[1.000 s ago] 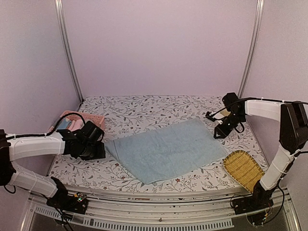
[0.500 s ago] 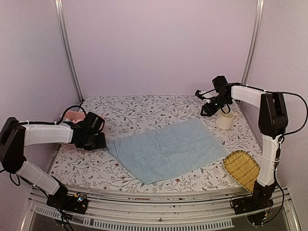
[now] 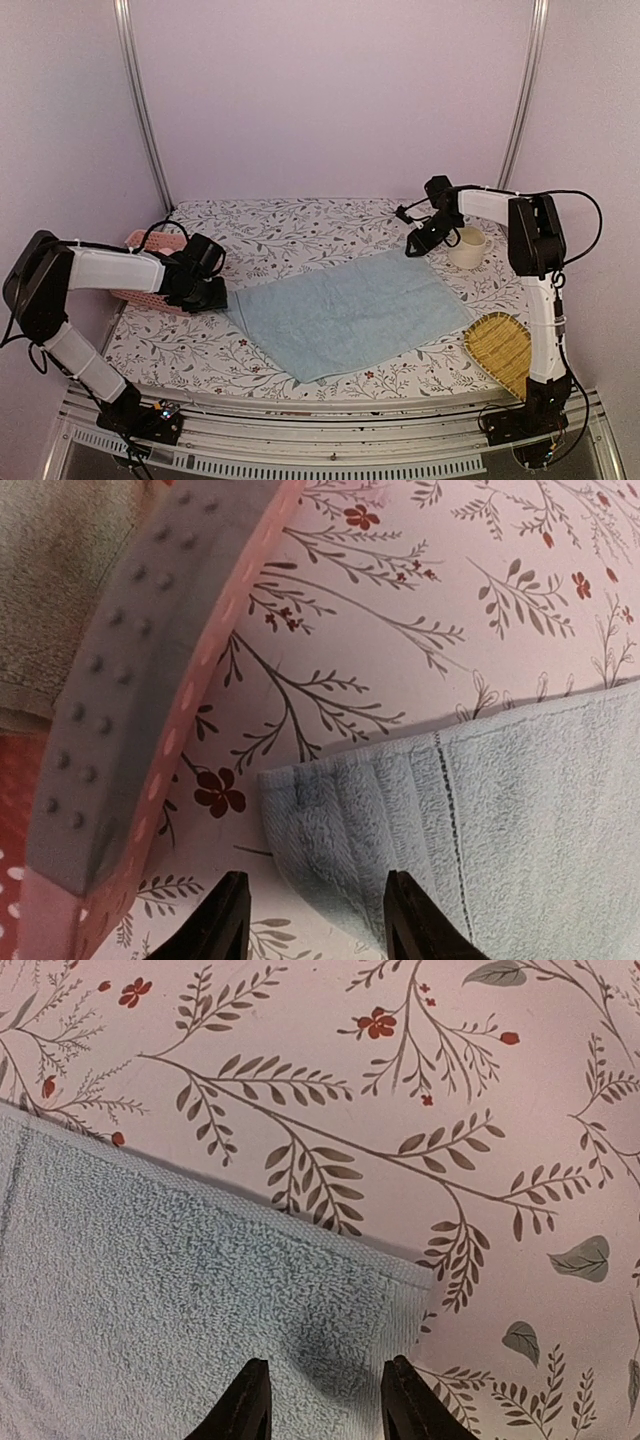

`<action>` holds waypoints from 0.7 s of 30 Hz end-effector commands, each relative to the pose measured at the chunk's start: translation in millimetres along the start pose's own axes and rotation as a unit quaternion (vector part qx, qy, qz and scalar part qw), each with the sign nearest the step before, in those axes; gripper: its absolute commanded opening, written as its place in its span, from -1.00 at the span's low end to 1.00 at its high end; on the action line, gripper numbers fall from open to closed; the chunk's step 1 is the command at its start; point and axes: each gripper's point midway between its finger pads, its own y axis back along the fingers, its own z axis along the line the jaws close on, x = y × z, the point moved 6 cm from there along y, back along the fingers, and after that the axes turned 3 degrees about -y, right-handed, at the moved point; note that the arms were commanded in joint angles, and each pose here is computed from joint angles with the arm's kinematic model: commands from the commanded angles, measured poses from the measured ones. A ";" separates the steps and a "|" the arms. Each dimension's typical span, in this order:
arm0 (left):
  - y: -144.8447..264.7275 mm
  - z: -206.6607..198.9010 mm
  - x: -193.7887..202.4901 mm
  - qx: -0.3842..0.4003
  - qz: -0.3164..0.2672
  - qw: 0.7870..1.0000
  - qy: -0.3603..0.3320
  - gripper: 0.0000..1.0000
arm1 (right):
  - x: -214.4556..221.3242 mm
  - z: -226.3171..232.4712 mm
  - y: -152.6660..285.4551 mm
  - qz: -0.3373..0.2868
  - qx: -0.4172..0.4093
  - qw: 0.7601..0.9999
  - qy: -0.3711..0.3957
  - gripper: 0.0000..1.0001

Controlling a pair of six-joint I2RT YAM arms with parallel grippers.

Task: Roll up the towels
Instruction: Pick up the towel from the center of the board.

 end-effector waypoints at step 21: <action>-19.1 -10.0 -8.8 -0.002 0.006 1.000 -0.010 -0.44 | 1.2 -21.2 -52.1 0.031 0.031 0.997 -0.064 -0.07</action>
